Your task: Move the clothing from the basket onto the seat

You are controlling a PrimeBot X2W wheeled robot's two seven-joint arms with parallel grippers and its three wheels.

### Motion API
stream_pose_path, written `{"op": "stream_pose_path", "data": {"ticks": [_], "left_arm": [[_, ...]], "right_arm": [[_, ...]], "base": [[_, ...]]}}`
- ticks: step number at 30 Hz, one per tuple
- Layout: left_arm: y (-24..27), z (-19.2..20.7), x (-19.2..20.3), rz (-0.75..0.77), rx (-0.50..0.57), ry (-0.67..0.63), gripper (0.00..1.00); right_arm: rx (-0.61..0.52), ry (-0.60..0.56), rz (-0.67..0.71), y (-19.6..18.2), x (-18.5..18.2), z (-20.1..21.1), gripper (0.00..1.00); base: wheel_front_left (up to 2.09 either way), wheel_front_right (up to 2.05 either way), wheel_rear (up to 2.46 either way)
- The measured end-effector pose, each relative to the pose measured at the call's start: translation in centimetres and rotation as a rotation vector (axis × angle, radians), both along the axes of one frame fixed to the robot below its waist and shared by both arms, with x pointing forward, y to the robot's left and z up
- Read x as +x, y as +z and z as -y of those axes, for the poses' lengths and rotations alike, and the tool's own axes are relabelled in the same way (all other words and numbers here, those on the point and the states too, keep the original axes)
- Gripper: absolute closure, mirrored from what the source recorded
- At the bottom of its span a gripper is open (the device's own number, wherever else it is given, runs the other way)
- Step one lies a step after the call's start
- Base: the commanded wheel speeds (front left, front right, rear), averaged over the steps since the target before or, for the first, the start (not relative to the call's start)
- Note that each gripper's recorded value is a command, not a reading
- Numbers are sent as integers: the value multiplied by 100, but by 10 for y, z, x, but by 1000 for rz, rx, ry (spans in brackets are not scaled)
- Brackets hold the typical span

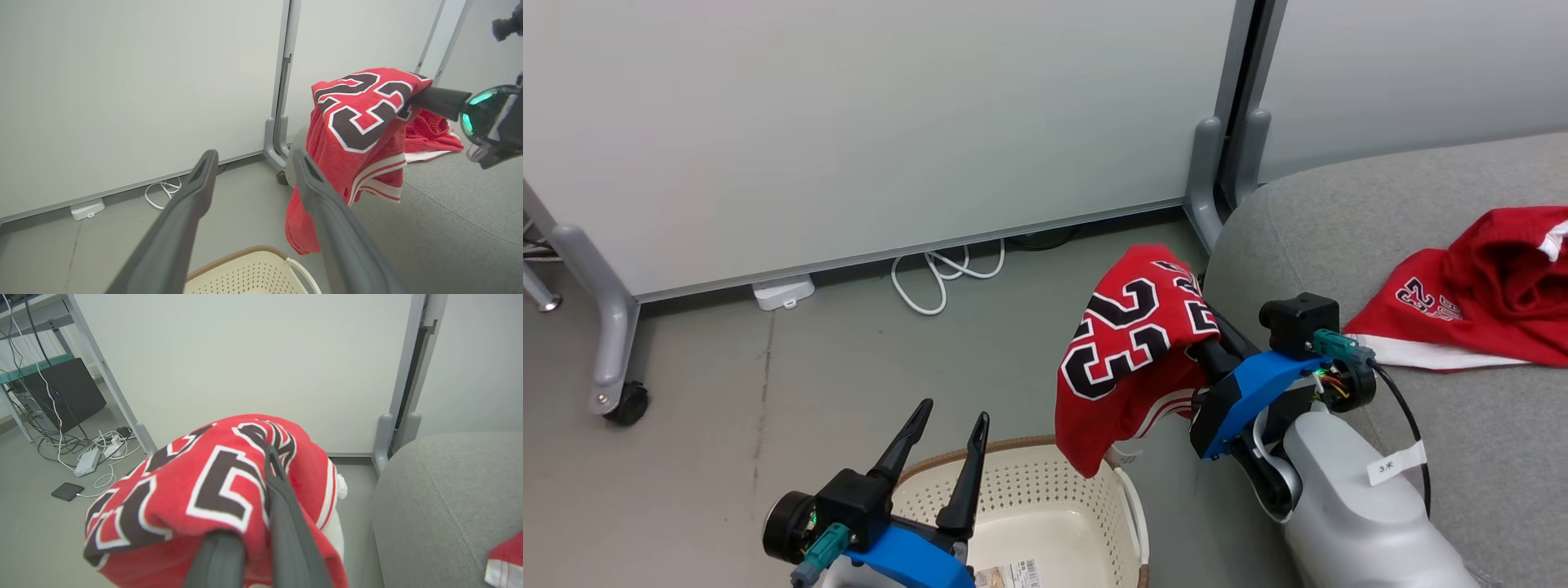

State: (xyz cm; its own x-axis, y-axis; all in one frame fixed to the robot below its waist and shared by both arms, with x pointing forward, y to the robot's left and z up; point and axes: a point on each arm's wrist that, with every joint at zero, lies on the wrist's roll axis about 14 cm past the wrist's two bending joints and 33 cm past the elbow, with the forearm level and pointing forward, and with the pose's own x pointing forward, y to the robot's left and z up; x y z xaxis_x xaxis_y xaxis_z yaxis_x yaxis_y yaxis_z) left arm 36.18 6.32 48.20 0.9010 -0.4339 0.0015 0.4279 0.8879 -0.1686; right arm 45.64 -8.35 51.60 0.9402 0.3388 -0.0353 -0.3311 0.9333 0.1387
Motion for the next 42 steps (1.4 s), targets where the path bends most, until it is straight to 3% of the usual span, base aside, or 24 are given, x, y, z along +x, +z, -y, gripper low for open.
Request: {"op": "stream_pose_path", "data": {"ticks": [31,42], "left_arm": [[-6,128,14,-10,-23,-391,0],[-11,148,12,-20,-24,-461,0]], "right_arm": [[7,-377,-16,-9,-41,146,100],[5,-442,-30,-15,-55,169,100]], "base": [[0,0,0],[0,0,0]]}}
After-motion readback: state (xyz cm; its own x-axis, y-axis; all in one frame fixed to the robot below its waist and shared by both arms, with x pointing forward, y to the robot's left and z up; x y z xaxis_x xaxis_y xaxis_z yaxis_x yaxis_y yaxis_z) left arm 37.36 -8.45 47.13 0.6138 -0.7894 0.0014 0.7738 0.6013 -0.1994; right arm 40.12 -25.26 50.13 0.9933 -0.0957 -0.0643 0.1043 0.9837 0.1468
